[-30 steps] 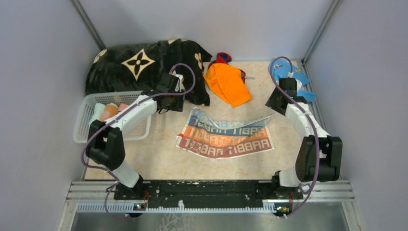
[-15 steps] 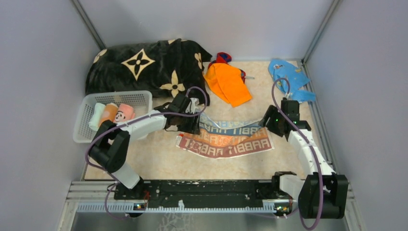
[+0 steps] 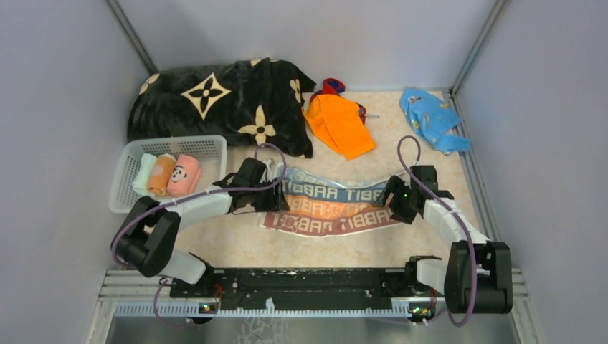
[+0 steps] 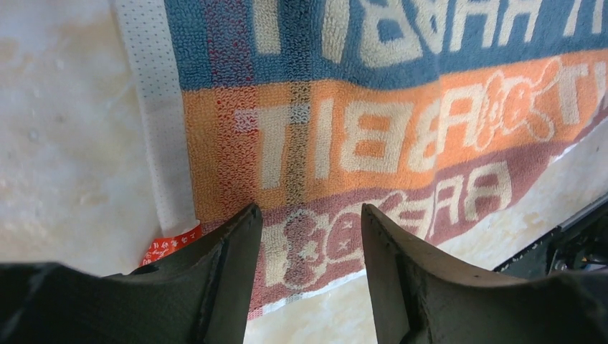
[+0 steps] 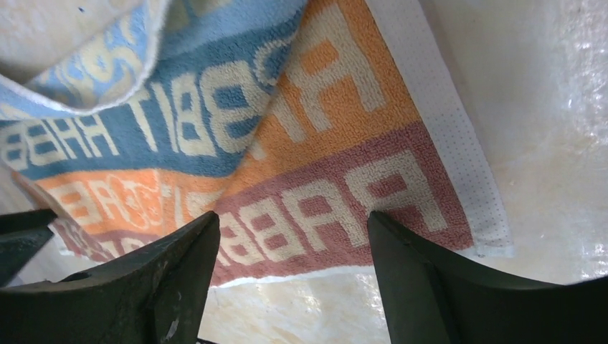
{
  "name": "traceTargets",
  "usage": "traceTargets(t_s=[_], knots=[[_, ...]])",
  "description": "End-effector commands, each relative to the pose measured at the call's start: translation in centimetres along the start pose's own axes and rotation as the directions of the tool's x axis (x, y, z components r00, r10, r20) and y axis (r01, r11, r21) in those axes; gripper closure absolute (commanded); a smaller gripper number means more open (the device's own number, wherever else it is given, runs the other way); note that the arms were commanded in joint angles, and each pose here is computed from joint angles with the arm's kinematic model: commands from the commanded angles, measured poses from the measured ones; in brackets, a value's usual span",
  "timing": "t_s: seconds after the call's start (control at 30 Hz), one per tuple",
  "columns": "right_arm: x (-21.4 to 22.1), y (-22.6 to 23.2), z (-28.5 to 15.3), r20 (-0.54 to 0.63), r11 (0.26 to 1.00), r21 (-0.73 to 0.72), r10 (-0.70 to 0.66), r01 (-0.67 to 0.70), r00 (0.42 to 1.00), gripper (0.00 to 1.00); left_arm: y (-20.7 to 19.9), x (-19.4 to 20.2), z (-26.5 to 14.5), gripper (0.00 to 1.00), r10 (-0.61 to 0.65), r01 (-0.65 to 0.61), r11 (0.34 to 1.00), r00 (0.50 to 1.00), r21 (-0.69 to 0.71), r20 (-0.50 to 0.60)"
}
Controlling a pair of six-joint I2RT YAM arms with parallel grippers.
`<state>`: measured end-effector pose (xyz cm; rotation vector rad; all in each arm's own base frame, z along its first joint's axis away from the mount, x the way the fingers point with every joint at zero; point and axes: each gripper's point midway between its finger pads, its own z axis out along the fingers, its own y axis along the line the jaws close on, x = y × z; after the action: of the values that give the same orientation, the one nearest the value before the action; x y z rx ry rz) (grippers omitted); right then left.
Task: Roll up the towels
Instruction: Flatten out the towel at the center of the board.
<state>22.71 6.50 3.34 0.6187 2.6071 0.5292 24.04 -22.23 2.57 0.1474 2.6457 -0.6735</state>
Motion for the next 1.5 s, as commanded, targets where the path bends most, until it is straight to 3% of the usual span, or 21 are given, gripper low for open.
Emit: traceTargets(t_s=[0.0, 0.27, 0.57, 0.8, 0.97, 1.1, 1.47], knots=[[0.2, -0.6, 0.7, 0.007, 0.999, 0.015, 0.047, -0.048, 0.999, 0.23, 4.5, 7.6, -1.2, 0.39, -0.167, 0.137, 0.975, 0.971, -0.174, -0.170], [2.0, -4.3, 0.0, 0.020, 0.959, 0.206, 0.197, -0.197, 0.980, 0.18, 4.8, 9.0, -2.8, 0.38, -0.246, 0.221, 0.958, 0.961, -0.181, -0.128], [0.0, -3.4, -2.9, 0.129, 0.945, 0.203, 0.233, -0.256, 0.964, 0.18, 3.6, 4.0, -4.2, 0.35, -0.179, 0.173, 0.968, 0.984, -0.182, -0.019], [-7.4, 0.9, -5.8, 0.274, 0.992, 0.109, 0.038, -0.070, 0.961, 0.18, 4.5, -2.9, -6.2, 0.33, -0.077, 0.092, 0.975, 0.994, -0.204, 0.082], [-11.4, 4.5, -6.3, 0.310, 0.995, 0.029, -0.099, 0.095, 0.946, 0.21, 5.7, -7.1, -7.1, 0.33, 0.020, -0.002, 0.971, 0.997, -0.241, 0.072], [-11.9, 4.9, -5.3, 0.272, 0.990, 0.023, -0.140, 0.139, 0.952, 0.26, 7.2, -9.5, -6.3, 0.34, 0.076, -0.071, 0.958, 0.997, -0.278, 0.008], [-10.7, 5.2, -3.4, 0.256, 0.982, -0.050, -0.166, 0.185, 0.952, 0.29, 10.0, -12.4, -2.4, 0.50, 0.192, -0.219, 0.910, 0.975, -0.351, -0.111]])
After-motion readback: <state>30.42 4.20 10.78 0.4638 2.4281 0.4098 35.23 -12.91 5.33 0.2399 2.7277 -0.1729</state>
